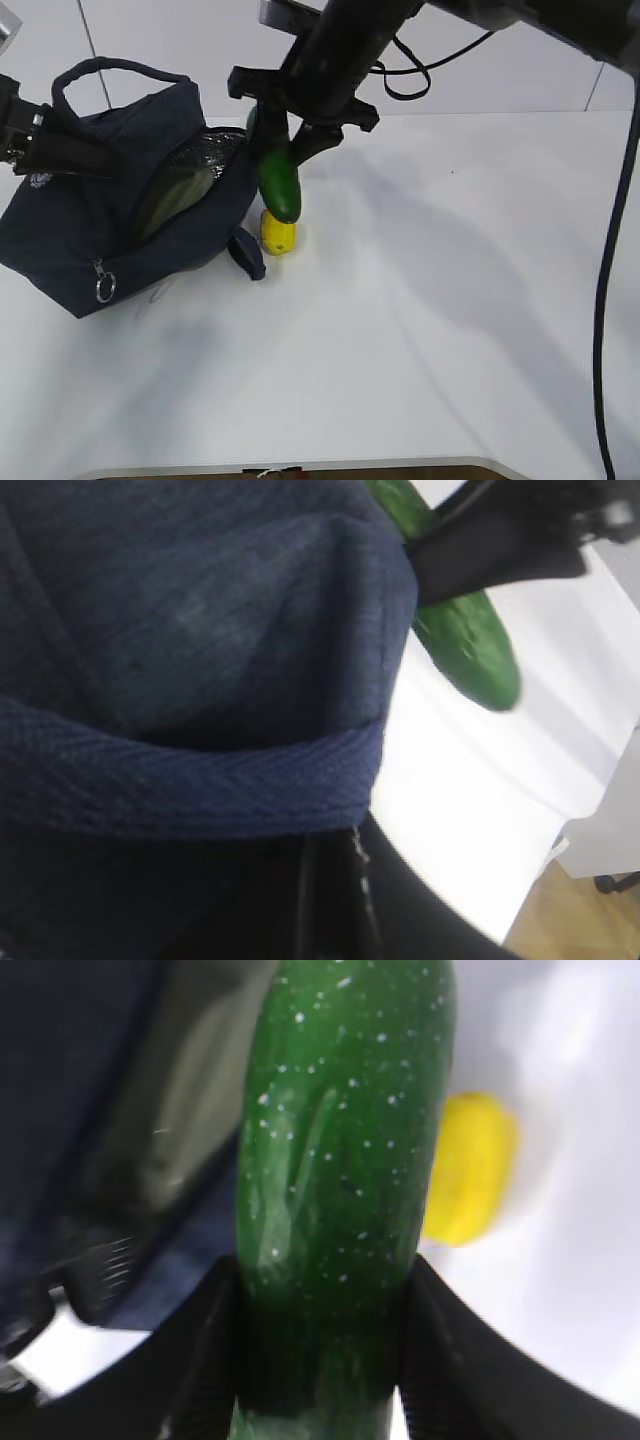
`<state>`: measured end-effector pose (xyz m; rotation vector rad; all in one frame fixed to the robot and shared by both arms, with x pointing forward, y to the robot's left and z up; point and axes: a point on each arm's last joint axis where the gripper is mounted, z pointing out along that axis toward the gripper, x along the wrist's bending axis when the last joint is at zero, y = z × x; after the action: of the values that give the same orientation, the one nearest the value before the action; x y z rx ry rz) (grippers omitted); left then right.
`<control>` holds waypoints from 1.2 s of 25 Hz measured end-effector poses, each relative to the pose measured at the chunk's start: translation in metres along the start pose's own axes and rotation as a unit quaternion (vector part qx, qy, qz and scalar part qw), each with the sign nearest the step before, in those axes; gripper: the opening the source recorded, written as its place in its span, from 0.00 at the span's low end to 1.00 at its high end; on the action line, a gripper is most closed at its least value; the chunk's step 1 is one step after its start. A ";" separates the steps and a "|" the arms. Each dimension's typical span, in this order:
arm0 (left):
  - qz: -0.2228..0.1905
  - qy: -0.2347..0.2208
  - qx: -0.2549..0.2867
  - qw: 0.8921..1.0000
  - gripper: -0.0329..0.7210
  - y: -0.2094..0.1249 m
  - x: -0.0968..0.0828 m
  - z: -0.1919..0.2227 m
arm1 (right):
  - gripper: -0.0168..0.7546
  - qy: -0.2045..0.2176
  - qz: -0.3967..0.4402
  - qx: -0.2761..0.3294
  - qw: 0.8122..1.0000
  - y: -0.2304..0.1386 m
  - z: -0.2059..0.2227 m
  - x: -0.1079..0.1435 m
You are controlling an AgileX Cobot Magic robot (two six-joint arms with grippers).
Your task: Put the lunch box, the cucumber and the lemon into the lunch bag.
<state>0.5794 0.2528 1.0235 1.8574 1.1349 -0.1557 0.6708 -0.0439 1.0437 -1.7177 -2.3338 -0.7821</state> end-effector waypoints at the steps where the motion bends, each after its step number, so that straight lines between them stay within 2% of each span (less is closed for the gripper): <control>1: -0.001 -0.001 -0.001 1.000 0.03 0.000 0.000 0.000 | 0.45 0.017 -0.002 0.002 1.000 0.000 0.000 0.003; 10: -0.018 -0.011 -0.029 0.999 0.03 0.005 -0.002 0.000 | 0.45 0.125 0.011 0.023 0.992 -0.002 0.010 0.018; 17: -0.023 -0.022 -0.031 0.999 0.03 0.006 -0.004 0.000 | 0.45 0.154 0.023 0.049 0.986 -0.005 0.040 0.011; 25: -0.023 -0.029 -0.029 0.999 0.03 0.005 -0.005 0.000 | 0.45 0.185 0.048 -0.036 0.981 0.011 0.039 0.016; 30: -0.030 -0.034 -0.040 0.998 0.03 0.007 -0.006 0.000 | 0.46 0.186 0.049 -0.069 0.979 0.016 0.040 0.022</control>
<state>0.5814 0.2481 1.0315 1.7370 1.1339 -0.2039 0.6852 -0.0025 1.0234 -1.5569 -1.9726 -1.1575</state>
